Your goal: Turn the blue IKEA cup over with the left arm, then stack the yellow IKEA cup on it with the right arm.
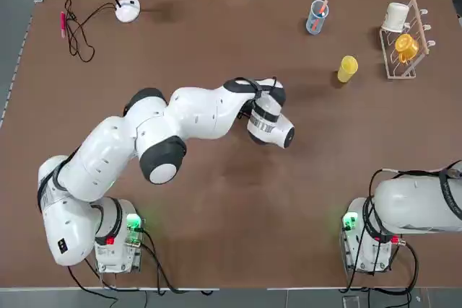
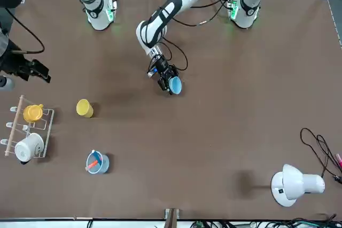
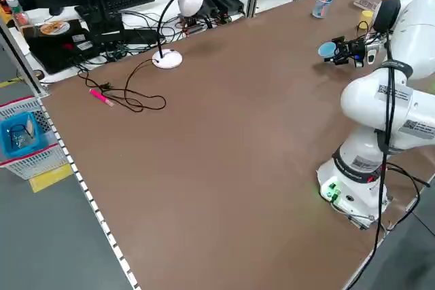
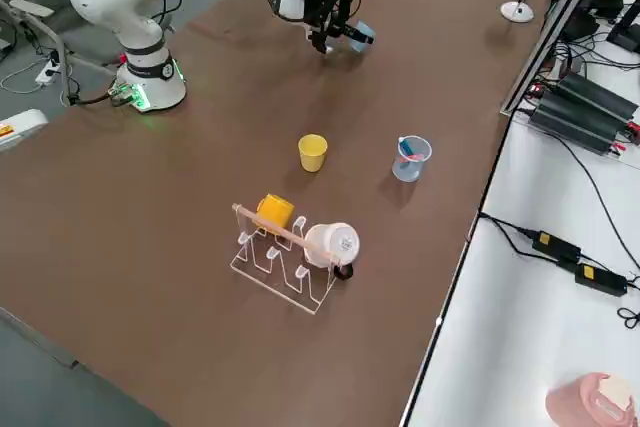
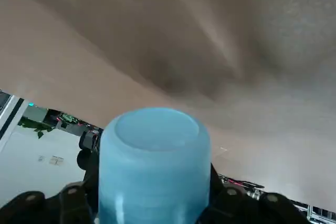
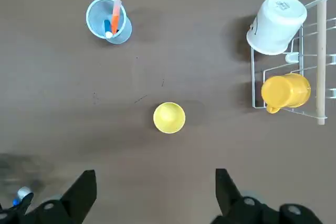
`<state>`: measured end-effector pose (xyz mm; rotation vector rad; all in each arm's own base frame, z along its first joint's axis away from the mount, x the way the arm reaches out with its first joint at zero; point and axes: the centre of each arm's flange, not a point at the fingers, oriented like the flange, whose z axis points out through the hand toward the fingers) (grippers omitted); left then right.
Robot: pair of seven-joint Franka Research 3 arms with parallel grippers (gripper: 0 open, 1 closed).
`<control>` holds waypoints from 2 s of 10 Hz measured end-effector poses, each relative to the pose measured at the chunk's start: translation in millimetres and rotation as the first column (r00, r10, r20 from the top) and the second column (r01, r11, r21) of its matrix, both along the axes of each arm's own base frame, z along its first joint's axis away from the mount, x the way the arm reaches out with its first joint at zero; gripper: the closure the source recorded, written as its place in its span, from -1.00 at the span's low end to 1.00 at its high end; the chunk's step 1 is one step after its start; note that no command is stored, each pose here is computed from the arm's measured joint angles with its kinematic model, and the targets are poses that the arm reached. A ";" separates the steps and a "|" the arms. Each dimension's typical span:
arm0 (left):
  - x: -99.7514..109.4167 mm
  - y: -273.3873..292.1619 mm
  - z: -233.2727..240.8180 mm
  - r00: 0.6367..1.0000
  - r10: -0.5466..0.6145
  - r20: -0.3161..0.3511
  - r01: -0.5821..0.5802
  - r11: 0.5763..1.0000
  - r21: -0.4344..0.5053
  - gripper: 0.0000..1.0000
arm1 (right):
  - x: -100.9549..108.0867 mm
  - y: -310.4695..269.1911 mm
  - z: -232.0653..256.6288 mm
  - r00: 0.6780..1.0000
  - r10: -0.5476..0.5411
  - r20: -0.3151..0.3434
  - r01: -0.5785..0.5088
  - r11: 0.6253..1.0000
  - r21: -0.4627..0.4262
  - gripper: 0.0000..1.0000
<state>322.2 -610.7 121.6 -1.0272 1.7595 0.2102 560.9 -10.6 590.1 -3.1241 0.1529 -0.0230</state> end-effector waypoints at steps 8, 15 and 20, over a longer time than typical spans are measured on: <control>0.5 -0.8 1.0 1.000 0.000 0.001 0.000 1.000 -0.003 -0.62 | 0.2 -1.1 0.2 1.000 -0.002 0.002 0.002 1.000 0.000 -1.00; 4.7 -4.7 9.9 1.000 0.007 0.014 -0.007 1.000 -0.018 -0.96 | 0.2 -1.8 0.2 1.000 -0.003 0.002 0.003 1.000 0.000 -1.00; 20.2 -5.5 89.4 0.990 0.099 0.096 -0.095 0.994 -0.045 -0.98 | 0.3 -14.2 -7.4 1.000 -0.025 -0.007 0.025 1.000 0.000 -1.00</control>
